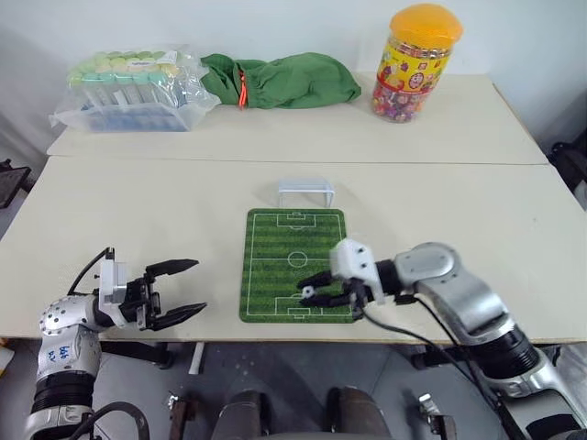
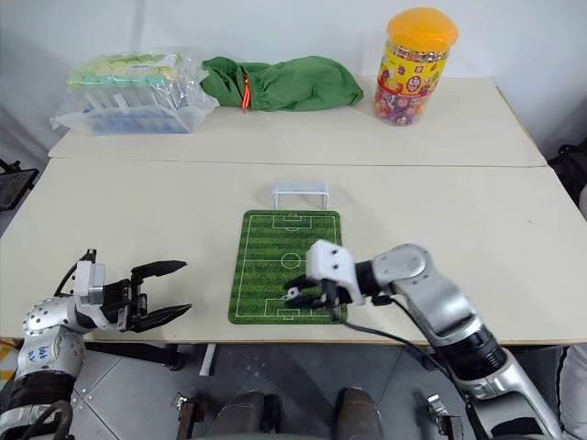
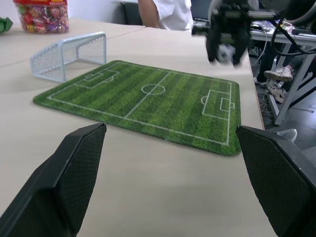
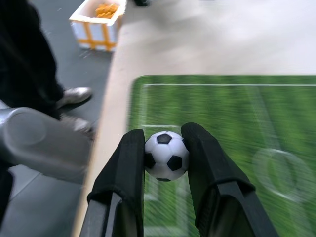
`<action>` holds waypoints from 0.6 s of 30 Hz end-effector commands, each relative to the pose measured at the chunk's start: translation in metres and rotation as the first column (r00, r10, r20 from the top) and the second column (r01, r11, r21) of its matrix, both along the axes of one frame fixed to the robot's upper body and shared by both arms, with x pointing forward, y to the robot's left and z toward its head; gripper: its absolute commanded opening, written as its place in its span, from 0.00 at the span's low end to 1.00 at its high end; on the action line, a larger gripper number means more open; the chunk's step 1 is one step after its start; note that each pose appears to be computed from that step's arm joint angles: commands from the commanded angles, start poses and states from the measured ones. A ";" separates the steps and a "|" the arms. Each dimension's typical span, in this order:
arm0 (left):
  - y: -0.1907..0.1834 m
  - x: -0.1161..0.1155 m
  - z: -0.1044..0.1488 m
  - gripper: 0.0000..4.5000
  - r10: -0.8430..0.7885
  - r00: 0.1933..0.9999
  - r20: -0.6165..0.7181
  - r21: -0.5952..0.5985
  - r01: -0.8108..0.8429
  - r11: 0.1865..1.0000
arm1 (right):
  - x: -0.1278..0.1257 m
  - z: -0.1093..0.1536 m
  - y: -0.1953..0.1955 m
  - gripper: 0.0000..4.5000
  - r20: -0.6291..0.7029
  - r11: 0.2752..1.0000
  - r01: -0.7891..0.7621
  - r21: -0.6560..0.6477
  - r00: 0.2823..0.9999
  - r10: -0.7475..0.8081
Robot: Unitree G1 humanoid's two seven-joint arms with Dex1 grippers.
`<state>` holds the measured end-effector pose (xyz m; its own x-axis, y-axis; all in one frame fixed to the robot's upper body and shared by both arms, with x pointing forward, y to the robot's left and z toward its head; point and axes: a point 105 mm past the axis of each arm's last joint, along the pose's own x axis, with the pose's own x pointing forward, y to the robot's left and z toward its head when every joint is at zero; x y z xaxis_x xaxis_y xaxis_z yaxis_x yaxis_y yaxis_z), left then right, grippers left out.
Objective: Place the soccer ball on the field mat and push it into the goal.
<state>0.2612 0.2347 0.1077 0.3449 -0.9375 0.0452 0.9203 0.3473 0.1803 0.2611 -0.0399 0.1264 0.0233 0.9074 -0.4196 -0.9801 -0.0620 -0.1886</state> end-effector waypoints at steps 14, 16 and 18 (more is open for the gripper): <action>0.006 -0.031 -0.004 1.00 -0.061 0.998 0.003 0.046 0.061 0.997 | 0.016 -0.023 0.015 0.19 0.029 0.993 -0.078 -0.083 0.996 0.081; 0.006 -0.030 -0.003 1.00 -0.054 0.999 0.007 0.044 0.053 0.998 | 0.015 -0.024 0.013 0.19 0.025 0.993 -0.084 -0.089 0.996 0.086; 0.007 -0.029 -0.003 1.00 -0.048 0.999 0.011 0.044 0.047 0.998 | 0.014 -0.025 0.011 0.19 0.021 0.992 -0.088 -0.091 0.996 0.090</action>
